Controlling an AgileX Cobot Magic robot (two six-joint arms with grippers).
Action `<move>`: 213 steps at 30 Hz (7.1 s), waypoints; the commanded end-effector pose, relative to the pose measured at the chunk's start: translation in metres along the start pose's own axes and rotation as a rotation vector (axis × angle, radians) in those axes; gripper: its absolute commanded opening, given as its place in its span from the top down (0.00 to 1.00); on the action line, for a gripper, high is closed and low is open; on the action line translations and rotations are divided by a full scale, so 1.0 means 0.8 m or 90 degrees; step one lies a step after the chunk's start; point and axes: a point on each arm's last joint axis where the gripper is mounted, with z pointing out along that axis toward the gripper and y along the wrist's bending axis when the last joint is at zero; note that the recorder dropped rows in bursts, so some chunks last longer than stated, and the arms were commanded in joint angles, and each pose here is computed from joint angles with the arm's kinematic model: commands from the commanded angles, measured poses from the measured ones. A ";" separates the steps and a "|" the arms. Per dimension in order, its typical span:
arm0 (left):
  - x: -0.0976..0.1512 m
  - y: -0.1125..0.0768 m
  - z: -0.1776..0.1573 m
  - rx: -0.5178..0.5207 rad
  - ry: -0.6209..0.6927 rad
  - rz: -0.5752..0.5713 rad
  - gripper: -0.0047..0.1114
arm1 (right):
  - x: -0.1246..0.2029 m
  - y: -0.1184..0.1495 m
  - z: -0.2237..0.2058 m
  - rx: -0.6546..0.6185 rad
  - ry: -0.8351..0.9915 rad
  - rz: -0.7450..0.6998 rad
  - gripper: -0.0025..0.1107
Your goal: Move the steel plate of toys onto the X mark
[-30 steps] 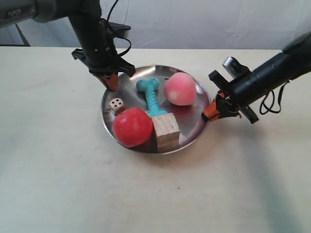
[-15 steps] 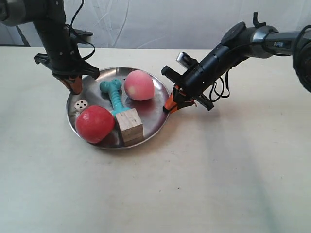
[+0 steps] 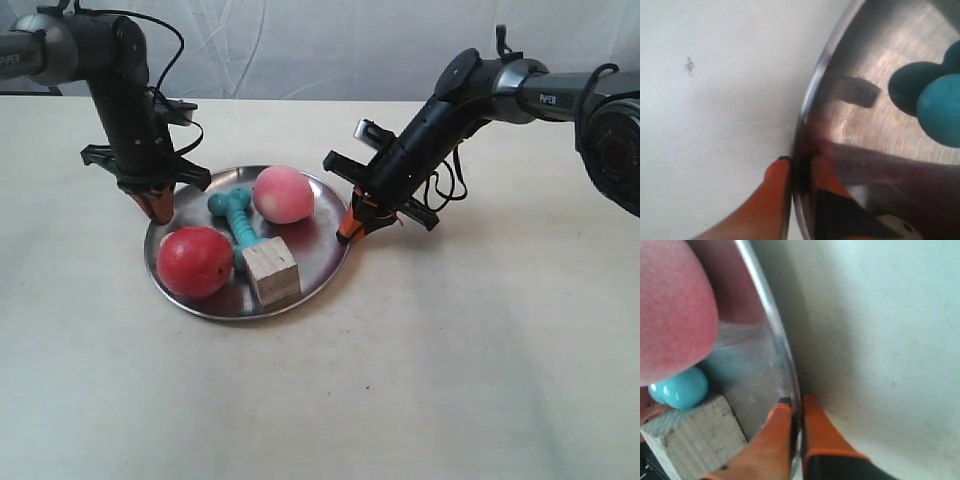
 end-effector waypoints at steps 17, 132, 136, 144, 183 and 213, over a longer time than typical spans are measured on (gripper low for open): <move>0.010 0.027 -0.045 -0.037 -0.032 -0.040 0.57 | -0.004 -0.004 -0.002 0.042 -0.023 0.010 0.66; 0.412 -0.049 -0.232 -0.169 -0.817 0.055 0.96 | 0.513 -0.114 -0.102 0.232 -0.930 -0.212 0.97; 0.417 -0.053 -0.233 -0.172 -0.832 0.073 0.96 | 0.513 -0.114 -0.102 0.232 -0.930 -0.212 0.97; 0.451 -0.055 -0.179 -0.131 -0.859 0.002 0.96 | 0.513 -0.114 -0.102 0.232 -0.930 -0.212 0.97; 0.512 -0.040 -0.067 -0.101 -0.949 -0.310 0.96 | 0.513 -0.114 -0.102 0.232 -0.930 -0.212 0.97; 0.512 -0.040 -0.067 -0.102 -0.948 -0.310 0.96 | 0.513 -0.114 -0.102 0.231 -0.930 -0.211 0.97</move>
